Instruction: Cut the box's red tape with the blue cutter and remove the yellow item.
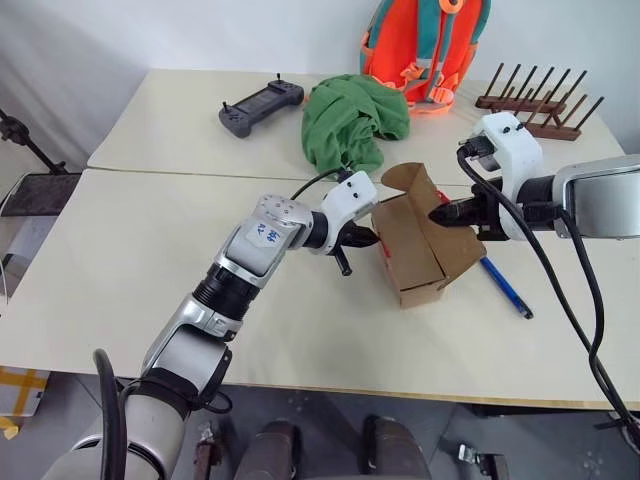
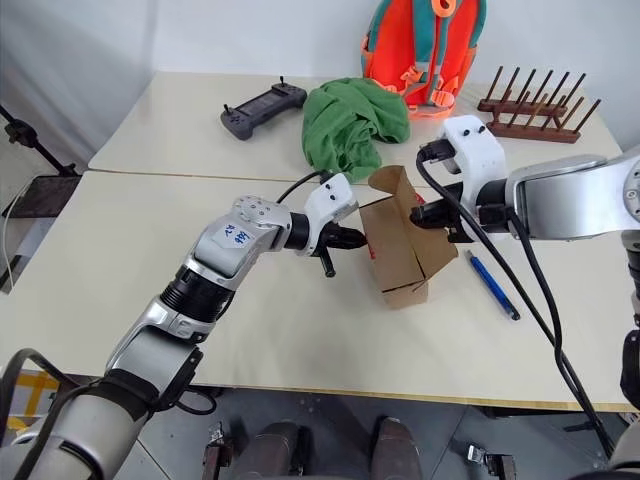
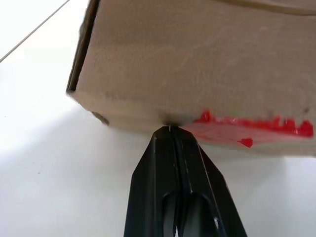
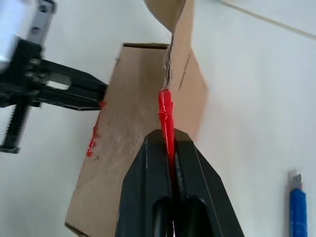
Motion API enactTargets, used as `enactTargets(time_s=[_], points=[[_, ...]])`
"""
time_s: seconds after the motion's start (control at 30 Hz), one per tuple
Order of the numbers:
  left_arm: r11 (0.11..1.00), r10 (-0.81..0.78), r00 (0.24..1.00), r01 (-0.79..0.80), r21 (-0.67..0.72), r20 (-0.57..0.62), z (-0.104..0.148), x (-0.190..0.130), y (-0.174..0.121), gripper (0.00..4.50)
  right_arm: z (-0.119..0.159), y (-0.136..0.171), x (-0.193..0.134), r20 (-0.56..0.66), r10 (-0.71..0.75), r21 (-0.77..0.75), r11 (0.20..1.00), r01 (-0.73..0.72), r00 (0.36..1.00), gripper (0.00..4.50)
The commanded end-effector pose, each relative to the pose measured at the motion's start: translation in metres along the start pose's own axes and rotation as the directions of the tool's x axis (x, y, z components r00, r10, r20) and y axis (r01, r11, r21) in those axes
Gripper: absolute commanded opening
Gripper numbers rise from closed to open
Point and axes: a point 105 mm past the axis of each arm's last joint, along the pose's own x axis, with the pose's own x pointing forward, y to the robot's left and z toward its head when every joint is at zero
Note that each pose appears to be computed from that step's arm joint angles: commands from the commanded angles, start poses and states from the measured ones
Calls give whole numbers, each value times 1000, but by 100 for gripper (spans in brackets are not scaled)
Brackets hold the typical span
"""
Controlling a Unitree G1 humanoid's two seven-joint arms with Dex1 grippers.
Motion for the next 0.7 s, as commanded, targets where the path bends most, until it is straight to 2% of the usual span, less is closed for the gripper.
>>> enactTargets(time_s=[0.03, 0.13, 0.3, 0.43, 0.7], points=[[999, -18, 998, 15, 47, 67, 19, -3, -2, 0, -1, 8, 0, 33, 0, -8, 1000, 0, 999, 4], [997, -65, 993, 60, 47, 96, 30, -17, -2, 0, -17, 4, 11, 15, -34, 40, 999, 33, 999, 4], [984, -178, 967, 177, 20, 183, 56, -41, -9, 0, -23, 3, 20, 28, -64, 105, 993, 61, 998, 4], [977, -212, 951, 212, 21, 226, 70, -41, -14, 0, -24, 1, 24, 33, -91, 135, 987, 86, 995, 4], [974, -186, 981, 175, 141, 64, 40, 5, -23, 0, -12, 6, 26, 81, -102, 167, 982, 87, 992, 4]])
